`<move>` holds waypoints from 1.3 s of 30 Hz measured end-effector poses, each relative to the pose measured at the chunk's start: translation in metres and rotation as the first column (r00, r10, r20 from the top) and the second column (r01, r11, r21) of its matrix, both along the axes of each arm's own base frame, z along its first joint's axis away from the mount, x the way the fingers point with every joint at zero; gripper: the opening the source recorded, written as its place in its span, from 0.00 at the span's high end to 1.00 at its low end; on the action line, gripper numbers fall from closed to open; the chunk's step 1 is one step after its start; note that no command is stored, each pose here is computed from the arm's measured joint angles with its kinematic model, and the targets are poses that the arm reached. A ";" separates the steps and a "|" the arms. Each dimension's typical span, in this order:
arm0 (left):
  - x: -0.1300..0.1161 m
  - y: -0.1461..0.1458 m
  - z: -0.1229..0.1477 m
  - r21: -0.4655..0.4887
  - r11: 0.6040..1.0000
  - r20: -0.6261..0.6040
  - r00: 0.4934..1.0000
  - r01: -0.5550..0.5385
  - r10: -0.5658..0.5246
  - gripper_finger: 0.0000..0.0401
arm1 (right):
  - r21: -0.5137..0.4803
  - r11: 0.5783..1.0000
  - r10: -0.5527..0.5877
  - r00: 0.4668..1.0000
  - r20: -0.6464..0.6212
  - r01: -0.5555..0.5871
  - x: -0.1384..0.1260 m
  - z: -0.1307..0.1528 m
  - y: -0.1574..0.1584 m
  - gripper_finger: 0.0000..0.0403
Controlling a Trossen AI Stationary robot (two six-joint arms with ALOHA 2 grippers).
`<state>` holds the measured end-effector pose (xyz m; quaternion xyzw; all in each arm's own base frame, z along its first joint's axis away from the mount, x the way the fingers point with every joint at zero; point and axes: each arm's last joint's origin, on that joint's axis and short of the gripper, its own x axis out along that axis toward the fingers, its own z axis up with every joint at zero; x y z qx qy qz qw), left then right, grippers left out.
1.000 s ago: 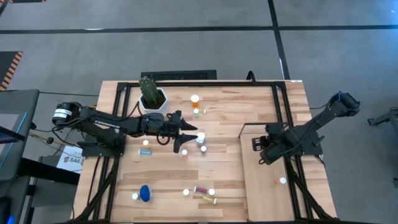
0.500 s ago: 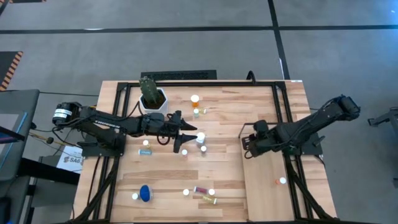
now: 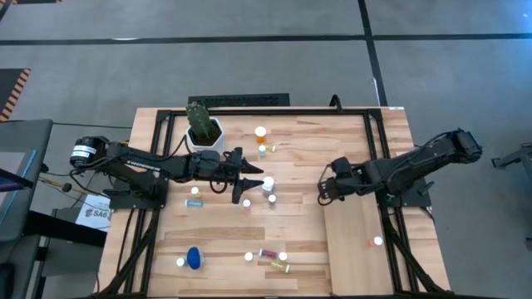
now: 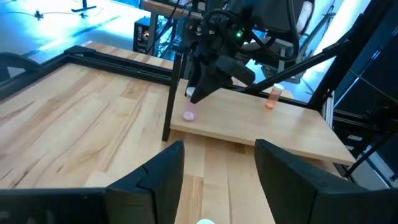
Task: Pick and place medicine bottles onto shelf by color
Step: Put the top pink pill bottle on the shelf, then put the blue pill bottle on the shelf
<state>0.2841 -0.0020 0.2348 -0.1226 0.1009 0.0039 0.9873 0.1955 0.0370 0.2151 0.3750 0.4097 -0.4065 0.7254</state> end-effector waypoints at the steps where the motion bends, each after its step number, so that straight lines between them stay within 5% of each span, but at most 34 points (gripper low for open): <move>1: 0.000 0.000 0.000 0.001 1.000 0.000 1.000 0.000 0.000 0.54 | 0.000 1.000 0.004 1.000 -0.002 -0.004 0.000 0.000 0.000 0.67; 17: 0.000 0.000 0.000 0.016 1.000 0.000 1.000 0.003 -0.003 0.54 | 0.012 0.999 0.043 0.999 -0.014 -0.043 0.001 0.004 0.001 0.50; 27: 0.000 0.000 0.000 0.017 1.000 0.001 1.000 -0.004 0.004 0.54 | 0.001 0.992 0.125 0.992 -0.001 -0.125 0.006 0.056 0.003 0.42; 34: 0.000 0.006 -0.009 0.044 0.983 -0.065 0.981 -0.178 0.180 0.54 | -0.053 0.976 0.214 0.975 0.060 -0.211 0.010 0.094 0.004 0.44; 39: 0.011 0.008 -0.028 0.008 0.983 -0.109 0.977 -0.183 0.183 0.54 | -0.119 0.958 0.275 0.955 0.108 -0.262 0.017 0.106 -0.001 0.44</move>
